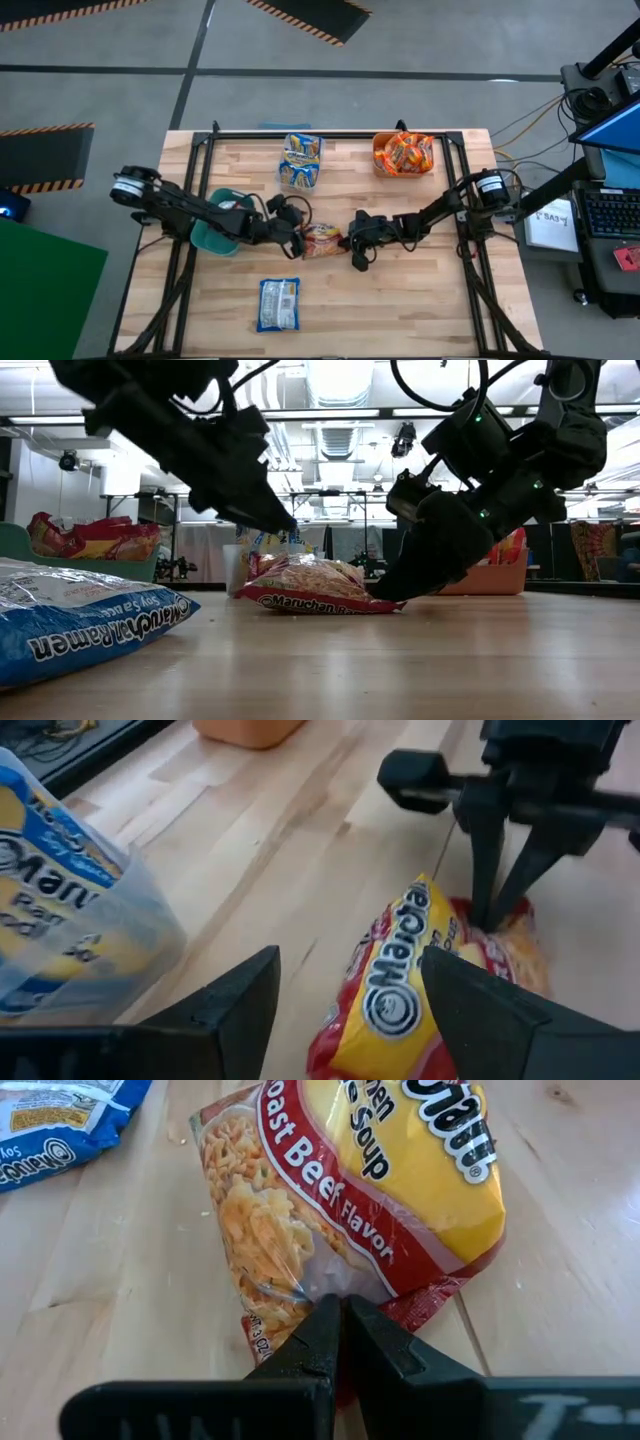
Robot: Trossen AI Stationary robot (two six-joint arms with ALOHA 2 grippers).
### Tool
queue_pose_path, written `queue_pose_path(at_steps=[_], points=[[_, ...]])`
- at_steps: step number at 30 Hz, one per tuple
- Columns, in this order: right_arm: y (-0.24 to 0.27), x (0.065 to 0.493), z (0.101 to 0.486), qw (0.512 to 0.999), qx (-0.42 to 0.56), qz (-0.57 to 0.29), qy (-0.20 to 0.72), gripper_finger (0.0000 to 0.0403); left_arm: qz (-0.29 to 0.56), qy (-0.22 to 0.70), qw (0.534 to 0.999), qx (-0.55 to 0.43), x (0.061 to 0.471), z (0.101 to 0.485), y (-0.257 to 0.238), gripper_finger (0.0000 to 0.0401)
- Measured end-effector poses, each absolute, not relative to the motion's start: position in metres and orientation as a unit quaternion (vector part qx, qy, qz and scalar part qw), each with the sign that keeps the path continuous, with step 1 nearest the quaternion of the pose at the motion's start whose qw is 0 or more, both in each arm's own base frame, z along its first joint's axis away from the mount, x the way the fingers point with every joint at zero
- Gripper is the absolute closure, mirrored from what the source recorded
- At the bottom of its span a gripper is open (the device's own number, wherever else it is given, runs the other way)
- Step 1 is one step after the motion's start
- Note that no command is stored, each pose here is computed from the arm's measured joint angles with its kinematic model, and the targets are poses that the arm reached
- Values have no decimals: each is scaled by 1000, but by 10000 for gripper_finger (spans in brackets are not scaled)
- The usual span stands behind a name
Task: Sort Maruchan noodles
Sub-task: Put the red noodle pack into the blue bin
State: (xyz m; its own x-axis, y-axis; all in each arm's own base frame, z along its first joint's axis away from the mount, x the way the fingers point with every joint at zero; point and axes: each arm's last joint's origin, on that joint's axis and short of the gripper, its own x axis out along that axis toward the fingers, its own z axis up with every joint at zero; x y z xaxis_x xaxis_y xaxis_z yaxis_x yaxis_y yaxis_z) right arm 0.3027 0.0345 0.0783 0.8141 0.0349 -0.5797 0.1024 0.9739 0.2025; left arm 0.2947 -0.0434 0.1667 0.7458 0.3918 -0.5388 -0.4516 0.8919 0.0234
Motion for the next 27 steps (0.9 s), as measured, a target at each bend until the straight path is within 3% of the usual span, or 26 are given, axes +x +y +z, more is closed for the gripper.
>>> queue_pose_path(at_steps=[14,27], points=[[34,302,78,947,106,-23,302,385,201,202,952,-110,292,126,-44,174],[34,303,78,948,106,-25,299,385,169,207,951,-153,299,99,-48,190]])
